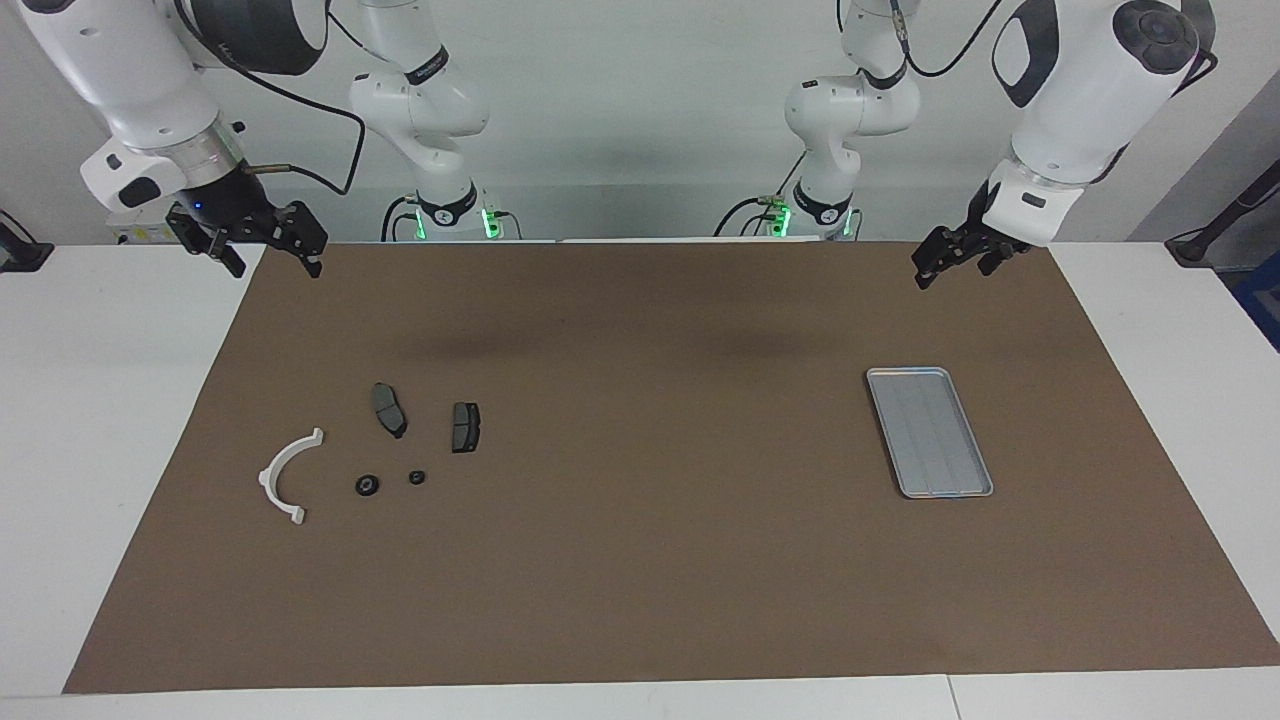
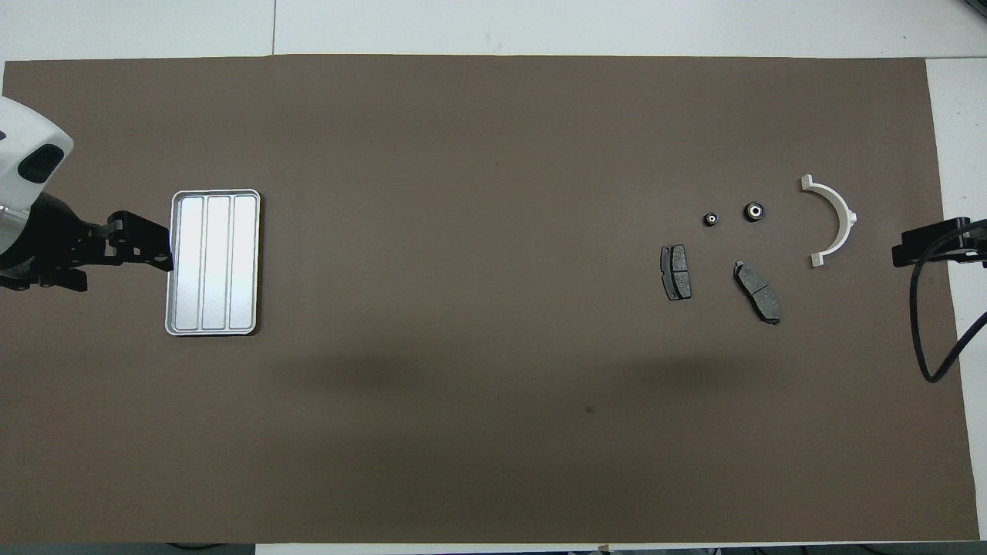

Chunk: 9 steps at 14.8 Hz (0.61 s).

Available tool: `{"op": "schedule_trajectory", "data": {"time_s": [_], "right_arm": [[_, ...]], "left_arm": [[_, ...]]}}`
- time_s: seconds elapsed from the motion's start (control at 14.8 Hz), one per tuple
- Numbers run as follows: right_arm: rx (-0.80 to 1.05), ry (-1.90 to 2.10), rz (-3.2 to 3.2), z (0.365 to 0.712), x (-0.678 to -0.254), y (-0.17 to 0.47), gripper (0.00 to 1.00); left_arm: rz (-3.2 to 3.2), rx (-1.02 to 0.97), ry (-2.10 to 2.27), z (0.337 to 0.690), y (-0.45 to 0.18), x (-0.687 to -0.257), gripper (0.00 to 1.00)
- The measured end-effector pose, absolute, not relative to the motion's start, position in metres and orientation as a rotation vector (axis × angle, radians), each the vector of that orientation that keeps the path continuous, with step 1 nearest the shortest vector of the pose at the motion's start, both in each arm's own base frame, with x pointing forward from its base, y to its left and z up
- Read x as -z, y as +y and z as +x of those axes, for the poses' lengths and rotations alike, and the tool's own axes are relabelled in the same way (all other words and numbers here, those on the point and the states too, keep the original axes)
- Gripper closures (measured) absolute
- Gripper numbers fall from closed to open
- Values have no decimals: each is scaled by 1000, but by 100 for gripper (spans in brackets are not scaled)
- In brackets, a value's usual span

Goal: Pick bearing gear from pile to tray
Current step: 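Reach the right gripper toward the small black bearing gears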

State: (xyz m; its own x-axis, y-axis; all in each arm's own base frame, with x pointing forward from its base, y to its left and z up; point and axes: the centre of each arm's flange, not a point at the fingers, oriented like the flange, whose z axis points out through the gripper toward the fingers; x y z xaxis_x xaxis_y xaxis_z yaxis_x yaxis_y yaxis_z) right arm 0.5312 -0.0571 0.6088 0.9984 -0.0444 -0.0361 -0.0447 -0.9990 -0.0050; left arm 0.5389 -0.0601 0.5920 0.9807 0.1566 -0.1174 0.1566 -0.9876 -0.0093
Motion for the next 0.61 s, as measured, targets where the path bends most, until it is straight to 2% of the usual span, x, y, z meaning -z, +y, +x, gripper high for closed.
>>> {"op": "schedule_trajectory", "data": {"time_s": [0.61], "right_arm": [[-29,77,-3136,533,-604,-74,0]], "left_arm": [[3126,185,247,539,-60,-592,0]]}}
